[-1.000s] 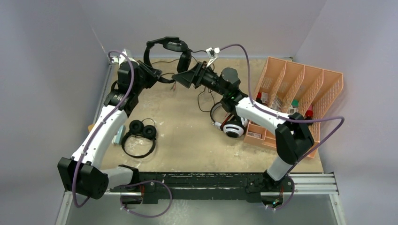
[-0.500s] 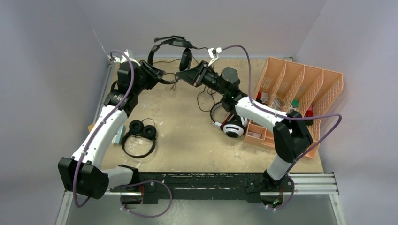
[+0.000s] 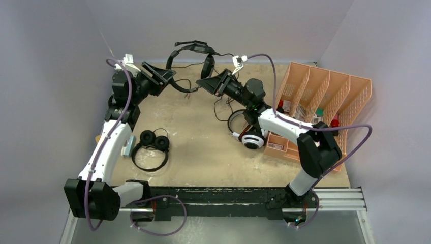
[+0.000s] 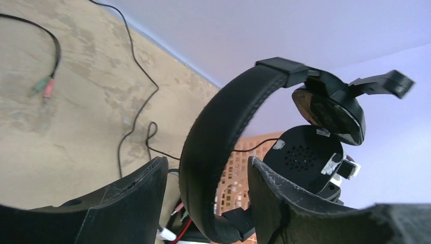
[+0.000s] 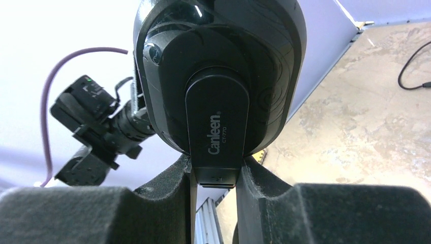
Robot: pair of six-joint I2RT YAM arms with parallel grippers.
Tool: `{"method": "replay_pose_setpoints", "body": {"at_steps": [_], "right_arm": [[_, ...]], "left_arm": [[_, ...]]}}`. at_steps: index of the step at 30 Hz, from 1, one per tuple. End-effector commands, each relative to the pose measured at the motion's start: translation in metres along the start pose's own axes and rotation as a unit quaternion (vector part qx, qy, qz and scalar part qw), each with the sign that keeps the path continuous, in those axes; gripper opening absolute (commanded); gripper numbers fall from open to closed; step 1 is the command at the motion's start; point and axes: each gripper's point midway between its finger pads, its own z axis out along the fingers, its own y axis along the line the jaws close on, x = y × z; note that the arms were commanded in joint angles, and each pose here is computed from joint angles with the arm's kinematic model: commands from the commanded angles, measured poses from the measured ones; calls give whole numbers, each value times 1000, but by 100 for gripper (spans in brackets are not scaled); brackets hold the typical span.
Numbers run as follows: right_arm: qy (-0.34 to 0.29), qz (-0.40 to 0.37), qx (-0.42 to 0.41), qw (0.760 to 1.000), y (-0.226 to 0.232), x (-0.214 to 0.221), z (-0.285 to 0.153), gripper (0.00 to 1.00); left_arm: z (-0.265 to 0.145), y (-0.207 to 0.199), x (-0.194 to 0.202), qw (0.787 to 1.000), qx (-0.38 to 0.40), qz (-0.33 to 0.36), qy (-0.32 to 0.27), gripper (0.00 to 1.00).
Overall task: Wrap the headphones
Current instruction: Adjust the headphones.
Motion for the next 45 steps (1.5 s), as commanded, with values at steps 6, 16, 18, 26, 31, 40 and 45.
{"method": "replay_pose_setpoints", "body": {"at_steps": [6, 16, 18, 26, 31, 40, 45], "right_arm": [[-77, -24, -94, 992, 62, -43, 1, 0], [-72, -14, -102, 992, 62, -39, 3, 0], [-64, -9, -100, 993, 60, -36, 3, 0], [44, -84, 21, 995, 5, -11, -31, 63], [135, -206, 99, 964, -24, 4, -76, 86], [120, -301, 177, 929, -43, -51, -134, 99], [67, -290, 174, 939, -51, -84, -120, 99]], "left_arm": [[6, -33, 3, 996, 91, -7, 9, 43], [20, -40, 12, 994, 107, -3, 19, 30], [20, -39, 11, 995, 101, 4, 17, 18], [17, -22, -1, 999, 25, 42, 10, 0], [9, -23, -21, 998, -5, 66, -19, 0], [1, -53, -44, 996, 1, 76, -36, 0], [-10, -93, -59, 995, 43, 72, -51, 0]]}}
